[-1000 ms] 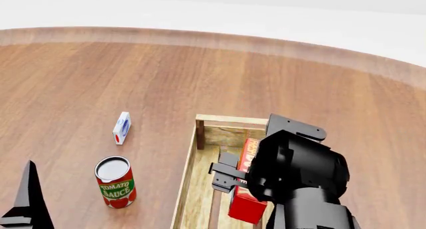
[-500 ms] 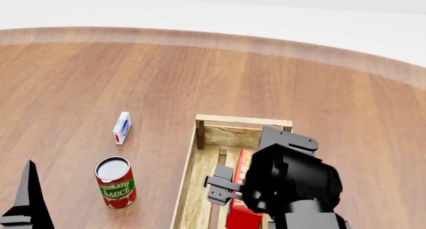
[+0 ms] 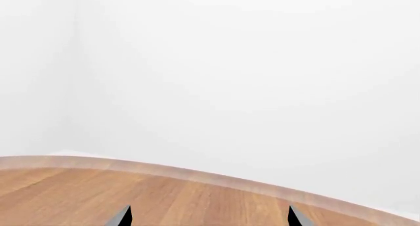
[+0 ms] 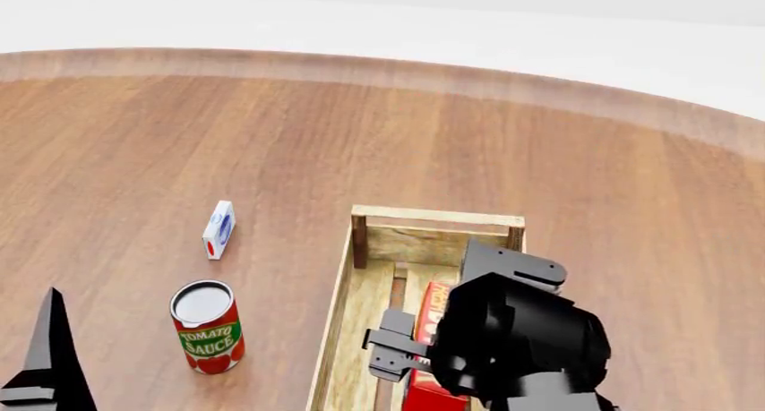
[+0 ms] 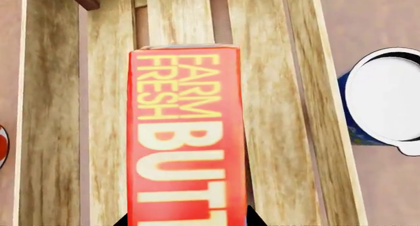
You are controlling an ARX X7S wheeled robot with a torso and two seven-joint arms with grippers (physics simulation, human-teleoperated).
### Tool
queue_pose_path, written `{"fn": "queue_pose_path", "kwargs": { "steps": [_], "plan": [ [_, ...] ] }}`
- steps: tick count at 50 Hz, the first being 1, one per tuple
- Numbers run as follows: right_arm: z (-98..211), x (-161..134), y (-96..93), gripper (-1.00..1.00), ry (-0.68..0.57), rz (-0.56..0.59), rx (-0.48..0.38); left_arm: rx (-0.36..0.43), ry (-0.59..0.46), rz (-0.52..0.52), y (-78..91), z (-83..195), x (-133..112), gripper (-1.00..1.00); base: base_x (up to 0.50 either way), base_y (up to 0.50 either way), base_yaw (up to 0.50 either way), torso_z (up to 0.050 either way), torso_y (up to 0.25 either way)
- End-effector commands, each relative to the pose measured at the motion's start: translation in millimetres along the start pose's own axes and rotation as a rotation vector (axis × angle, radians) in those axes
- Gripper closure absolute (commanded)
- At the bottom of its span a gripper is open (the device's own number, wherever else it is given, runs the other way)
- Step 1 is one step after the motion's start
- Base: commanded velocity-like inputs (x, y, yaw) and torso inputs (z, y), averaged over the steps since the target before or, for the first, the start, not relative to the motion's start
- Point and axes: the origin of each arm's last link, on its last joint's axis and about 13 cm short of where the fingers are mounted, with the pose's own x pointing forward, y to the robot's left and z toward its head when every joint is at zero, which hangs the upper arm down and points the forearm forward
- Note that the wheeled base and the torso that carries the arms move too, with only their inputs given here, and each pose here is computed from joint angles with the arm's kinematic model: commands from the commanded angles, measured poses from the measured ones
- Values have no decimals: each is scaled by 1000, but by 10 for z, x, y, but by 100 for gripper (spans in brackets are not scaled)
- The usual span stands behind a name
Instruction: Pick up the butter and put it in the tray.
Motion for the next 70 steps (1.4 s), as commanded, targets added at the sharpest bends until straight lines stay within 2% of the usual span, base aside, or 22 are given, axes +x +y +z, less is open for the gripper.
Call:
{"fn": "queue_pose_path", "kwargs": {
  "steps": [1, 32, 33, 60, 70],
  "plan": [
    [26, -19, 19, 100, -12, 23, 3, -1, 1, 0, 2, -2, 2, -100, 0, 0, 0, 0, 0],
    [-3, 6, 10, 100, -8, 33, -1, -3, 3, 1, 1, -6, 0, -100, 0, 0, 0, 0, 1],
    [-5, 8, 10, -100, -8, 36, -2, -4, 3, 1, 0, -4, 0, -100, 0, 0, 0, 10, 0],
    [9, -4, 16, -100, -12, 42, -4, -5, 2, -1, 4, -13, 2, -100, 0, 0, 0, 0, 0],
    [54, -58, 90, -100, -32, 79, -54, -6, 2, -5, -9, -11, -7, -100, 0, 0, 0, 0, 0]
  ]
}}
